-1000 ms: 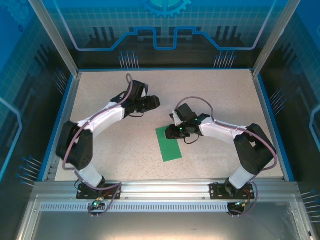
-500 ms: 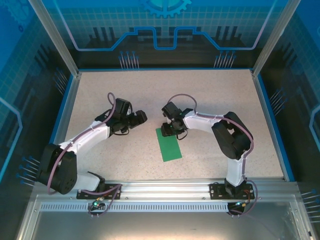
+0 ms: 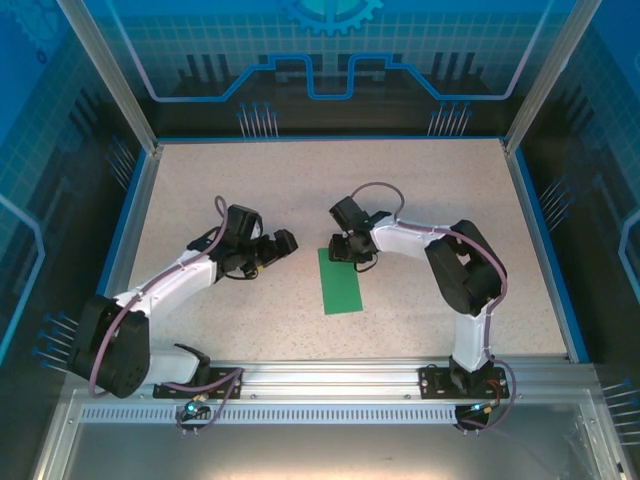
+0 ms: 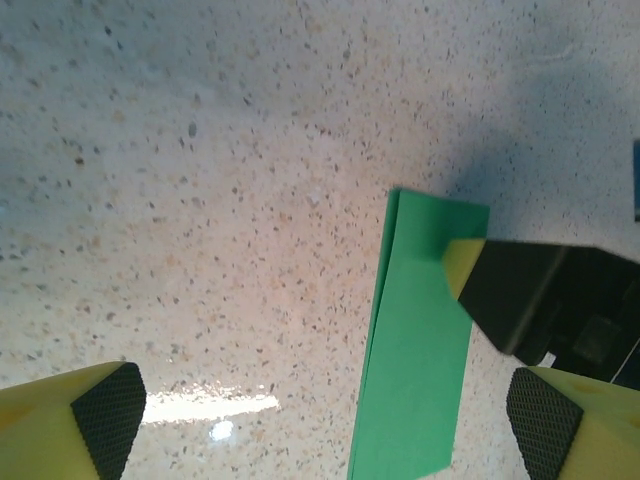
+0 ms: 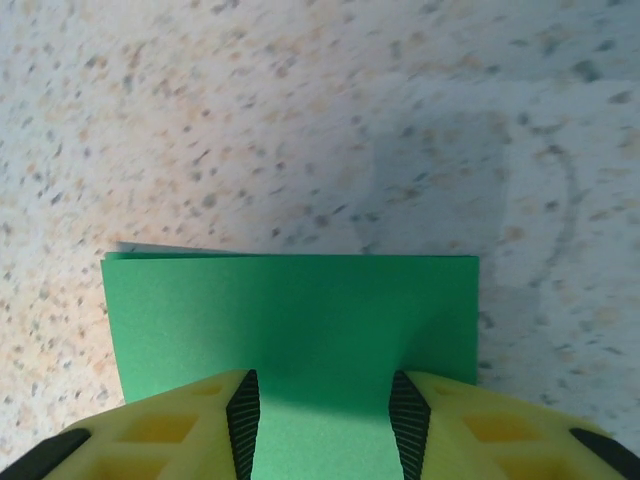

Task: Fold a paper plane with a square sheet of paper (pick it up from the middle)
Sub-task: Fold the triangle a second time at the center of the table.

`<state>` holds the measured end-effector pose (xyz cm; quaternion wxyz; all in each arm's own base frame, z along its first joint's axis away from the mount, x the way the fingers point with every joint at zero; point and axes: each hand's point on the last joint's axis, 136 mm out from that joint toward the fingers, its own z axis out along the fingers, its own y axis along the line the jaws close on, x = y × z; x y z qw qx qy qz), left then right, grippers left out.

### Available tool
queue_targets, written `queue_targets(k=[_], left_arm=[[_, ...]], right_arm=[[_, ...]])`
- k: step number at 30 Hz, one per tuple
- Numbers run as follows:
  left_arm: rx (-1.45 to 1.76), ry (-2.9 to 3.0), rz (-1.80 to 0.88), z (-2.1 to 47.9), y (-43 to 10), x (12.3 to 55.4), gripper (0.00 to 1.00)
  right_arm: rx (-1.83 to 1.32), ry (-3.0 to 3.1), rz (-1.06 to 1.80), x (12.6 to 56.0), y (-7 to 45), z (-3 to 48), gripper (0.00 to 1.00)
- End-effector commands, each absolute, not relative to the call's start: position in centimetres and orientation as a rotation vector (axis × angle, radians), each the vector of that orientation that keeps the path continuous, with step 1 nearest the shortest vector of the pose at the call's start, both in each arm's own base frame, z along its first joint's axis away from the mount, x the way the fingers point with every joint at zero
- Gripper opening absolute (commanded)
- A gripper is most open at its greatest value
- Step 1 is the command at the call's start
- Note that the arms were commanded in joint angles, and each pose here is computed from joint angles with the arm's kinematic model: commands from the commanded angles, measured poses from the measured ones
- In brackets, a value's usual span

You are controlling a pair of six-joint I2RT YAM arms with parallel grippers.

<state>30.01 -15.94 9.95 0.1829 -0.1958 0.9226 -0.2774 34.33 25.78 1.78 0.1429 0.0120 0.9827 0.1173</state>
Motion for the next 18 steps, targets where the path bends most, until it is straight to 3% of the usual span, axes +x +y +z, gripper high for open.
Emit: queue_targets(k=[1, 7, 18], left_arm=[[-0.544, 2.633, -0.866, 10.0, -17.4, 28.6, 0.97], [-0.509, 2.678, -0.929, 9.4, -20.0, 27.5, 0.94], [-0.55, 2.756, -0.93, 6.8, -21.7, 25.5, 0.85]], right_arm=[[0.161, 2.812, 0.211, 34.7, 23.1, 2.3, 0.43], [-0.084, 2.753, 0.242, 34.0, 24.9, 5.5, 0.47], [-0.43, 2.83, 0.109, 31.5, 27.0, 3.2, 0.7]])
